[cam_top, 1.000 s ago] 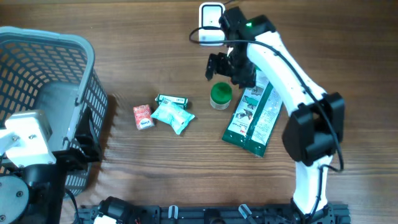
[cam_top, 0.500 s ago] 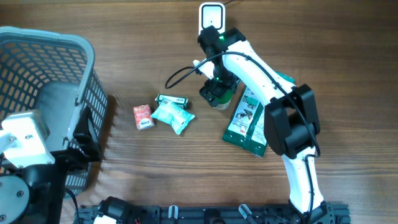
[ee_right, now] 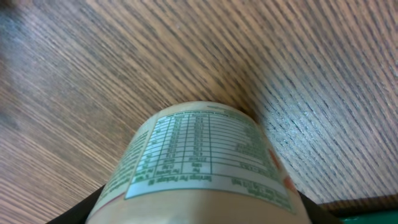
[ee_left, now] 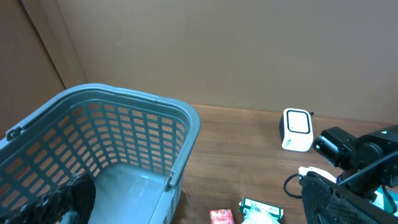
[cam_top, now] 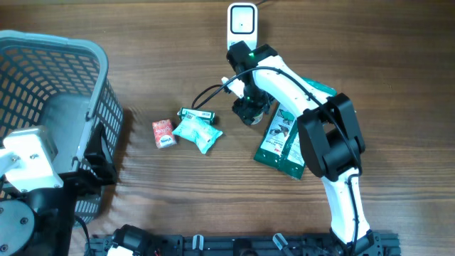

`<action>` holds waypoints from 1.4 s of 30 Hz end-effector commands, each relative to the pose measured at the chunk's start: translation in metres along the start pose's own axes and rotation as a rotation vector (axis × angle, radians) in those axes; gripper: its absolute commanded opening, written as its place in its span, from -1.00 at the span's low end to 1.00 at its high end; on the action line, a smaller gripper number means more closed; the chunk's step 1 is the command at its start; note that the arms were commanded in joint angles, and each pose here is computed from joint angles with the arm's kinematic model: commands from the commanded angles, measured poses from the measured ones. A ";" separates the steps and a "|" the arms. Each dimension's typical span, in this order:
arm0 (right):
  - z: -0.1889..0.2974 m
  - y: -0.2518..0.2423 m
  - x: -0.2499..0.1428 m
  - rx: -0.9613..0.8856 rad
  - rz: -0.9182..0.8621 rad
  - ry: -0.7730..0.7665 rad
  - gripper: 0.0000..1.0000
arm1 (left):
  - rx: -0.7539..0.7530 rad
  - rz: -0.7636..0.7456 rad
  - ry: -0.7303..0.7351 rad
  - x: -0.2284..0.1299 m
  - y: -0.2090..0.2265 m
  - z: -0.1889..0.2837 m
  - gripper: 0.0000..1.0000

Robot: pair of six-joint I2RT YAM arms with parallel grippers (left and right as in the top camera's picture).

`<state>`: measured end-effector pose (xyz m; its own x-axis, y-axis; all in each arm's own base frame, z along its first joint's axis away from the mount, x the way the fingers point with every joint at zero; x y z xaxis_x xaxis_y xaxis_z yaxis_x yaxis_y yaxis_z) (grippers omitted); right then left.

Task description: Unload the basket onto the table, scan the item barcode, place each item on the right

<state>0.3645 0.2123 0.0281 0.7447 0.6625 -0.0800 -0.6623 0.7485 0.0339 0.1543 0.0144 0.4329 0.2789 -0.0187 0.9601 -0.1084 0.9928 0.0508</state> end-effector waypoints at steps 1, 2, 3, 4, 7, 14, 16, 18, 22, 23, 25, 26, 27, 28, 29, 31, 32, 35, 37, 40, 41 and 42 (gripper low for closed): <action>-0.009 -0.004 -0.004 -0.012 -0.095 0.033 0.15 | 0.016 0.011 -0.003 0.000 0.002 0.000 1.00; -0.003 -0.004 0.000 -0.013 -0.126 0.020 0.11 | 0.016 0.011 -0.003 0.000 0.002 0.000 1.00; 0.002 -0.005 0.002 -0.014 -0.146 0.013 0.11 | 0.016 0.011 -0.003 0.000 0.003 0.000 1.00; 0.010 -0.005 0.005 -0.015 -0.171 0.005 0.12 | 0.016 0.011 -0.003 0.000 0.002 0.000 1.00; 0.033 -0.006 0.015 -0.016 -0.222 -0.038 0.11 | 0.016 0.011 -0.003 0.000 0.002 0.000 1.00; 0.087 -0.010 0.055 0.006 -0.353 -0.243 0.03 | 0.016 0.011 -0.003 0.000 0.002 0.000 1.00; 0.106 -0.017 0.071 0.001 -0.389 -0.337 0.02 | 0.016 0.011 -0.003 0.000 0.002 0.000 1.00; 0.115 -0.024 0.084 0.007 -0.456 -0.410 0.02 | 0.016 0.011 -0.003 0.000 0.002 0.000 1.00; 0.141 -0.066 0.120 -0.084 -0.579 -0.650 0.02 | 0.016 0.011 -0.003 0.000 0.002 0.000 1.00; 0.149 -0.076 0.128 -0.130 -0.594 -0.707 0.01 | 0.016 0.011 -0.003 0.000 0.002 0.000 1.00; 0.163 -0.093 0.143 -0.206 -0.627 -0.827 0.03 | 0.016 0.011 -0.003 0.000 0.002 0.000 1.00; 0.165 -0.095 0.147 -0.208 -0.629 -0.851 0.03 | 0.016 0.011 -0.003 0.000 0.002 0.000 1.00; 0.167 -0.096 0.150 -0.207 -0.631 -0.869 0.03 | 0.016 0.011 -0.003 0.000 0.002 0.000 1.00; 0.168 -0.097 0.151 -0.207 -0.633 -0.880 0.03 | 0.016 0.011 -0.003 0.000 0.002 0.000 1.00; 0.169 -0.098 0.153 -0.206 -0.635 -0.889 0.03 | 0.016 0.011 -0.003 0.000 0.002 0.000 1.00; 0.164 -0.106 0.161 -0.206 -0.646 -0.917 0.03 | 0.016 0.011 -0.003 0.000 0.002 0.000 1.00; 0.159 -0.109 0.164 -0.208 -0.649 -0.921 0.03 | 0.016 0.011 -0.003 0.000 0.002 0.000 1.00; 0.142 -0.123 0.185 -0.209 -0.660 -0.989 0.12 | 0.016 0.011 -0.003 0.000 0.002 0.000 1.00; 0.139 -0.129 0.199 -0.205 -0.665 -1.053 0.12 | 0.016 0.011 -0.003 0.000 0.002 0.000 1.00; 0.149 -0.134 0.213 -0.205 -0.671 -1.161 0.13 | 0.016 0.011 -0.003 0.000 0.002 0.000 1.00; 0.152 -0.137 0.214 -0.218 -0.679 -1.182 0.13 | 0.016 0.011 -0.003 0.000 0.002 0.000 1.00; 0.155 -0.139 0.214 -0.229 -0.686 -1.193 0.14 | 0.016 0.011 -0.003 0.000 0.002 0.000 1.00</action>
<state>0.6217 0.2601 0.1411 0.5245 -0.0832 0.8473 -0.0905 0.9841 0.1527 0.1543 0.0144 0.4327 0.2796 -0.0193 0.9599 -0.1086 0.9927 0.0517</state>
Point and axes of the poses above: each gripper's point midway between its finger pads, its own z axis back along the fingers, its own y axis along the line the jaws close on, x = y × z, the point moved 2 cm from there along z, back along the fingers, and after that the axes turned 5 degrees about -z, right-handed, at the moved point
